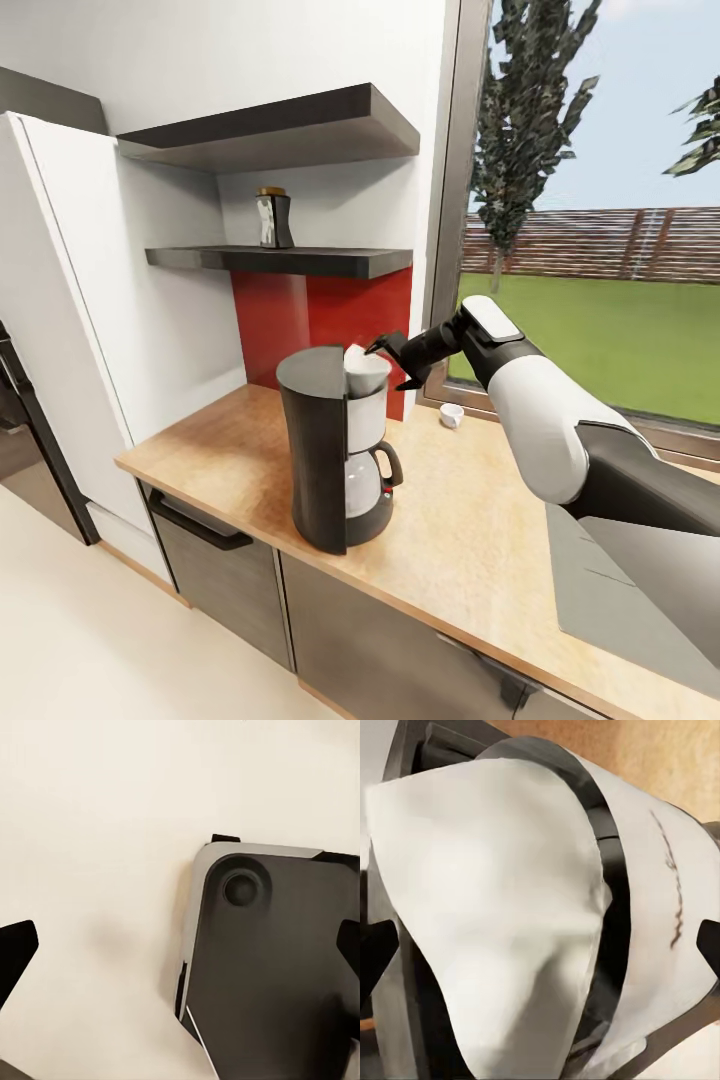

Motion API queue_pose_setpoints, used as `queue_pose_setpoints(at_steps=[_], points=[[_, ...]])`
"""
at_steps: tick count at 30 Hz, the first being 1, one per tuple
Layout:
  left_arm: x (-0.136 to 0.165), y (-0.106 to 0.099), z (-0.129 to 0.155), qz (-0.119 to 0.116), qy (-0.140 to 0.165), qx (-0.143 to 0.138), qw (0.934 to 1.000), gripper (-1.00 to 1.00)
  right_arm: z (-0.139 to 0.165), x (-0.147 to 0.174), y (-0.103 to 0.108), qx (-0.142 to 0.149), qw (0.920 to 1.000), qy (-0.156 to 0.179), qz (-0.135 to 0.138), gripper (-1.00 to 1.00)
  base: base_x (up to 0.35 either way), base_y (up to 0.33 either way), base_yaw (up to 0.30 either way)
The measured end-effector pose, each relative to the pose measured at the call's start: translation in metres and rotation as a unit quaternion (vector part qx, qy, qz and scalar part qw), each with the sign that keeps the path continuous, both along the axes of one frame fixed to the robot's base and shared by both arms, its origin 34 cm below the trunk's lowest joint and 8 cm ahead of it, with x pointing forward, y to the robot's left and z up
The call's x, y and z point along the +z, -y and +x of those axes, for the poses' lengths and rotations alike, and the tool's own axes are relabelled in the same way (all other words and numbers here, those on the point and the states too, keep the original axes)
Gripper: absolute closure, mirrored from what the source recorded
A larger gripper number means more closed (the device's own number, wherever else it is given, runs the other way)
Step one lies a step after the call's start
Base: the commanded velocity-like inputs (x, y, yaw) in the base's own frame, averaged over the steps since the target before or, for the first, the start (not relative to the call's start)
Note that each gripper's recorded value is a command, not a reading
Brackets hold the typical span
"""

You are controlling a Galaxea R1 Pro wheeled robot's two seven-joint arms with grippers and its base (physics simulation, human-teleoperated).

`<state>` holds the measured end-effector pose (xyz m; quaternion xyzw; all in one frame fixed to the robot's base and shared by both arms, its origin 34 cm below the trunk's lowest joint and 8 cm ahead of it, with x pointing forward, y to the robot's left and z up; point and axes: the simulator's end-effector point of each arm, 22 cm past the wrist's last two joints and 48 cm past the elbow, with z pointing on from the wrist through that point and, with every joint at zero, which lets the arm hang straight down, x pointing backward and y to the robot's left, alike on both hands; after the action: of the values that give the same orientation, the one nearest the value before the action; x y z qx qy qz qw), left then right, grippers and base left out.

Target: Set up a coffee station on the kitchen countertop: keep the coffee maker on the countertop, move the bottle of coffee from the kitchen shelf to the counter next to the coffee maker, place a paper coffee filter on top of the coffee maker, put the saucer next to the coffee maker with the coffee cup on the saucer, and place the electric kettle next to the coffee maker.

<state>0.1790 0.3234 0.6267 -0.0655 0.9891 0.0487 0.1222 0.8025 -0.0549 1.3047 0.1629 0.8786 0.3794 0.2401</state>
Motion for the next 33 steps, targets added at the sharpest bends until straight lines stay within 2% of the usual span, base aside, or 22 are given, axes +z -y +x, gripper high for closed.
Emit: queue_pose_setpoints(at_steps=[20,33], points=[[0.0002,-0.0012,0.0003,0.001,0.001,0.000,1.0000,-1.00,0.0002,0.0008,0.0001,0.000,1.0000,0.001,0.000,-1.00,0.000,-0.003,0.000],[0.0000,0.0003,0.0000,0.000,0.000,0.000,1.0000,-1.00,0.0009,0.0038,0.0003,-0.001,1.0000,0.004,0.002,-1.00,0.000,-0.216,0.000]])
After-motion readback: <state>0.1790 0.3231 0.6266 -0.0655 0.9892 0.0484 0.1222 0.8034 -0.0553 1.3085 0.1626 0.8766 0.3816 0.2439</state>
